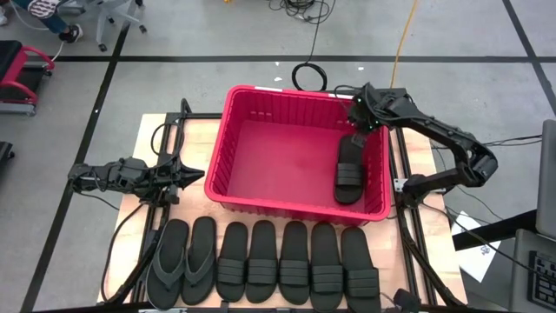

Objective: Pick and place slides into bin
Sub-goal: Put the black slide into the red bin

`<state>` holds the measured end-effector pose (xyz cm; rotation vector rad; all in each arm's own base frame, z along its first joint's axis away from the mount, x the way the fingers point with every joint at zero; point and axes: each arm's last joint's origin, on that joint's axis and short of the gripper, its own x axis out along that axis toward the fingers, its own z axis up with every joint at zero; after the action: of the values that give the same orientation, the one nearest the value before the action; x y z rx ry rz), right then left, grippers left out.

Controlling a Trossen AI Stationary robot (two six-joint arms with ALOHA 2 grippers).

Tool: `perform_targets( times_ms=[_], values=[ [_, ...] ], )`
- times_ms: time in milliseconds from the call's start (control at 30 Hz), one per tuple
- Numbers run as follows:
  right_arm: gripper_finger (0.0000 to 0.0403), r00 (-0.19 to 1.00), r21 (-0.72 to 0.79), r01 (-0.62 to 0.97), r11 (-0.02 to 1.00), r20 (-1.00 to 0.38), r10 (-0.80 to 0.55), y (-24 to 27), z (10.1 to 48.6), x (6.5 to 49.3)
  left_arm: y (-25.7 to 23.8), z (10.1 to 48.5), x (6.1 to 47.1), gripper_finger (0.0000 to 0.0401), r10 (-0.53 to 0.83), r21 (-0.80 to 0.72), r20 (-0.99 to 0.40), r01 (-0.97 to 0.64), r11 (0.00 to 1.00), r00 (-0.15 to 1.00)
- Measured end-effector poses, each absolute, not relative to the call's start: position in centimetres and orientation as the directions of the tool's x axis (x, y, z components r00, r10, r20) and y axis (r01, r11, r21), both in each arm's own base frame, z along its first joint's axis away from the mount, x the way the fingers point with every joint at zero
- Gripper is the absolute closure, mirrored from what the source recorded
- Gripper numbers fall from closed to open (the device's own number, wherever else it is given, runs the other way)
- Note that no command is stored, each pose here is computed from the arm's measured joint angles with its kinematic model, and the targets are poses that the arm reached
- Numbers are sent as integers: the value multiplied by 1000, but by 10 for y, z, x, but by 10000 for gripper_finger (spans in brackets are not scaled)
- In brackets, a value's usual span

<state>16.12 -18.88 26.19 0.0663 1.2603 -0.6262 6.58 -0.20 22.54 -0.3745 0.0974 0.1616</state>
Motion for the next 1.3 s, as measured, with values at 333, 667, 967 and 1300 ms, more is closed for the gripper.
perform_targets(
  times_ms=[333,667,967,1300],
  values=[
    [403,157,-312,548,776,-873,-462,-218,258,146,-2,225,66,370,139,-364,-124,-175,915,983],
    [403,122,-379,495,782,-860,-495,-235,243,155,-2,225,66,370,139,-377,-124,-176,909,982],
    [403,124,-405,472,783,-849,-514,-243,241,160,-2,225,66,370,139,-381,-124,-177,907,982],
    [403,293,-402,446,800,-779,-555,-221,330,169,-2,226,66,370,139,-382,-121,-176,908,983]
  ],
)
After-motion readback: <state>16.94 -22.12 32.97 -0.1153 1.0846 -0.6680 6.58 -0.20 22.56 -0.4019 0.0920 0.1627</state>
